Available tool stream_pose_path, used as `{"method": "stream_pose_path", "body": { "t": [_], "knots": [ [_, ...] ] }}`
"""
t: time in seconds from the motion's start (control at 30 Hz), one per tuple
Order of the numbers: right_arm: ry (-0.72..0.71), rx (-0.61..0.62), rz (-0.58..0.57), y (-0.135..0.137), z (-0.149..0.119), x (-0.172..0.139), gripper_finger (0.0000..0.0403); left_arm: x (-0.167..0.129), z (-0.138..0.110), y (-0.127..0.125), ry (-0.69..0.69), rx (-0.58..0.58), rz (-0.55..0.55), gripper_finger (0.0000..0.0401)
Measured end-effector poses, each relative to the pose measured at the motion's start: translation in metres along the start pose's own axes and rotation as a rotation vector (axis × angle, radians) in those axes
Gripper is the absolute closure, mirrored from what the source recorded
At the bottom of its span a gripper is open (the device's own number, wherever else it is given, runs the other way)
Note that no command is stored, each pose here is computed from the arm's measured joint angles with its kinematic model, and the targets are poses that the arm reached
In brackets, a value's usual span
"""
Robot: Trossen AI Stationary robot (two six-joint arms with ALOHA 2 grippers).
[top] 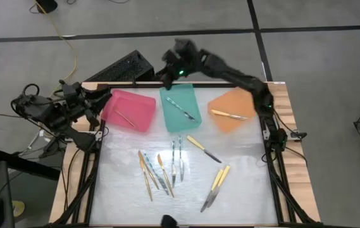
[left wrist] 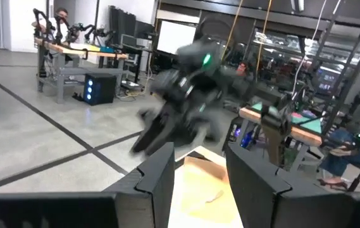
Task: Sort silverware by color (type)
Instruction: Put the gold knife into the red bin
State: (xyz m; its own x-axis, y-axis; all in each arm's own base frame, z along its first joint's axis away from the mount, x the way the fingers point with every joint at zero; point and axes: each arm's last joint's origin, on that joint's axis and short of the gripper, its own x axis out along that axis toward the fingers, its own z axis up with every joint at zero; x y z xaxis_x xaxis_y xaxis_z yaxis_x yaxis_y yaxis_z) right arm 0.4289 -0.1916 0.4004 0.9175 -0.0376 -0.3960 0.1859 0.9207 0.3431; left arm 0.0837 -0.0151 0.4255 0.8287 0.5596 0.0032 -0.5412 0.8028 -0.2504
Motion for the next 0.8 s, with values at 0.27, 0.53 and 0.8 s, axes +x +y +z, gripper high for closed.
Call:
{"method": "stream_pose_path", "body": {
  "t": [0.27,0.53,0.8],
  "knots": [
    [0.088,-0.040,-0.028,0.031,0.010,-0.083,0.0241,-0.001,-0.010,-0.002,0.092,0.087,-0.132,0.0276],
    [0.291,-0.001,-0.021,0.060,-0.009,-0.116,0.0241,-0.003,-0.033,0.003,0.310,0.154,-0.199,0.0276],
    [0.630,-0.012,-0.036,0.107,-0.050,-0.117,0.0241,0.001,-0.052,-0.004,0.489,0.204,-0.209,0.0276]
  ]
}}
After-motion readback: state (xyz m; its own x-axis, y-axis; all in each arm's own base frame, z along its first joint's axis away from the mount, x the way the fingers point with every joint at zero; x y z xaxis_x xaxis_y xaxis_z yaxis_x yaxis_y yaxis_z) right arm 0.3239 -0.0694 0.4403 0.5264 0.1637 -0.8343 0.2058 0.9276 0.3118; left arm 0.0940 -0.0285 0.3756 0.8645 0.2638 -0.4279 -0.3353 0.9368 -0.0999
